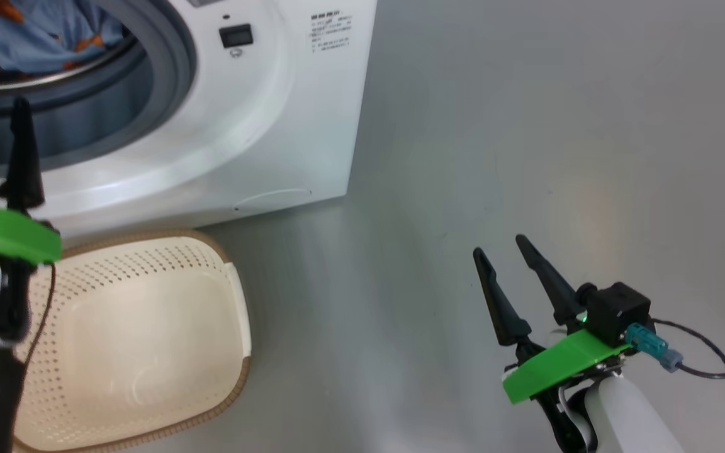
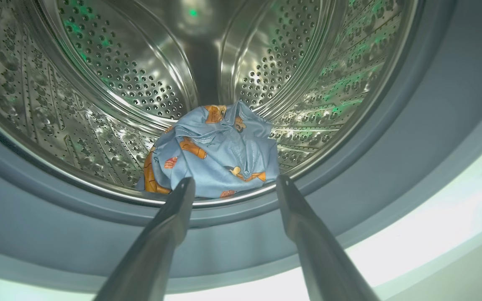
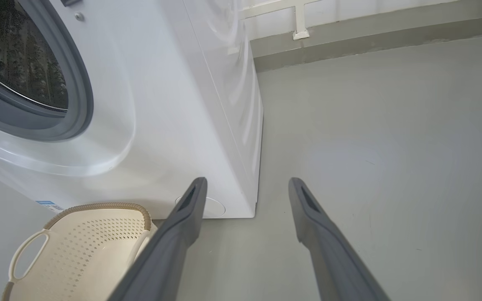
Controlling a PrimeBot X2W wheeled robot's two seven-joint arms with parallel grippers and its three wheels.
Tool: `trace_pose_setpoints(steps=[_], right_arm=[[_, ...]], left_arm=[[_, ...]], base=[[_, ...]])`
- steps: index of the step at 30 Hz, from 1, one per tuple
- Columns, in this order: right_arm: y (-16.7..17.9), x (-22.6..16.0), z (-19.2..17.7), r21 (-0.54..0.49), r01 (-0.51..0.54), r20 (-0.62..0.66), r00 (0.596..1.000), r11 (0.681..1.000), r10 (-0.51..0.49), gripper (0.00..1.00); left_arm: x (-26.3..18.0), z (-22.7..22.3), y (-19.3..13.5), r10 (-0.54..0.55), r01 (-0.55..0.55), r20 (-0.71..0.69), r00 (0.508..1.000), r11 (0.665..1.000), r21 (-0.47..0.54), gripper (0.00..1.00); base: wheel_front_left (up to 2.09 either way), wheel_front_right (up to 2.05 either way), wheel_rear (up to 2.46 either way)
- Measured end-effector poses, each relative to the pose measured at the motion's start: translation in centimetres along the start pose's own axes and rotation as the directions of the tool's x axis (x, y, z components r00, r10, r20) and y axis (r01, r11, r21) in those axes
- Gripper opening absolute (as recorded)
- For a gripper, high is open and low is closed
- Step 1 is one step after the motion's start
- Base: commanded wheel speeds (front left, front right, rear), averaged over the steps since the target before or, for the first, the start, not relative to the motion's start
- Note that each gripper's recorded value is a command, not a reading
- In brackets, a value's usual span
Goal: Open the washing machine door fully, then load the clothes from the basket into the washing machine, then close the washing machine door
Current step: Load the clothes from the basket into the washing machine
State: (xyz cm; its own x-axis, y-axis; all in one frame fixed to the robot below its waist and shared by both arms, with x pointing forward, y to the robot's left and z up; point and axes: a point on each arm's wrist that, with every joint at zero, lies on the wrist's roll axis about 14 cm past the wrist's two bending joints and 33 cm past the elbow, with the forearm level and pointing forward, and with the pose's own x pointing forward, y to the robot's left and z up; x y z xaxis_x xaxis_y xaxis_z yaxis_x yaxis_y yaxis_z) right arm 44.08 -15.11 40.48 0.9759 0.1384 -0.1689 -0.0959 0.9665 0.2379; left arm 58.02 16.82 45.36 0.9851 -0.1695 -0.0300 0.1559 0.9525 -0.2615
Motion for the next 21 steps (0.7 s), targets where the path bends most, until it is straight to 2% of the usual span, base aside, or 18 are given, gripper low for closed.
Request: trace_pose_setpoints(steps=[10, 21], right_arm=[[0.0, -2.0, 2.0, 0.0, 0.016, 0.047, 0.999, 1.0, -0.016, 1.0], [1.1, -4.0, 3.1, -0.003, -0.002, 0.075, 0.997, 1.0, 0.002, 1.0]], left_arm=[[-5.8, 1.9, 0.3, 0.06, -0.06, 0.067, 0.996, 0.998, -0.011, 1.0], [-12.1, 4.1, 0.1, 0.109, -0.116, 0.145, 0.983, 0.993, 0.035, 1.0]], base=[[0.0, 0.0, 0.0], [0.0, 0.0, 0.0]])
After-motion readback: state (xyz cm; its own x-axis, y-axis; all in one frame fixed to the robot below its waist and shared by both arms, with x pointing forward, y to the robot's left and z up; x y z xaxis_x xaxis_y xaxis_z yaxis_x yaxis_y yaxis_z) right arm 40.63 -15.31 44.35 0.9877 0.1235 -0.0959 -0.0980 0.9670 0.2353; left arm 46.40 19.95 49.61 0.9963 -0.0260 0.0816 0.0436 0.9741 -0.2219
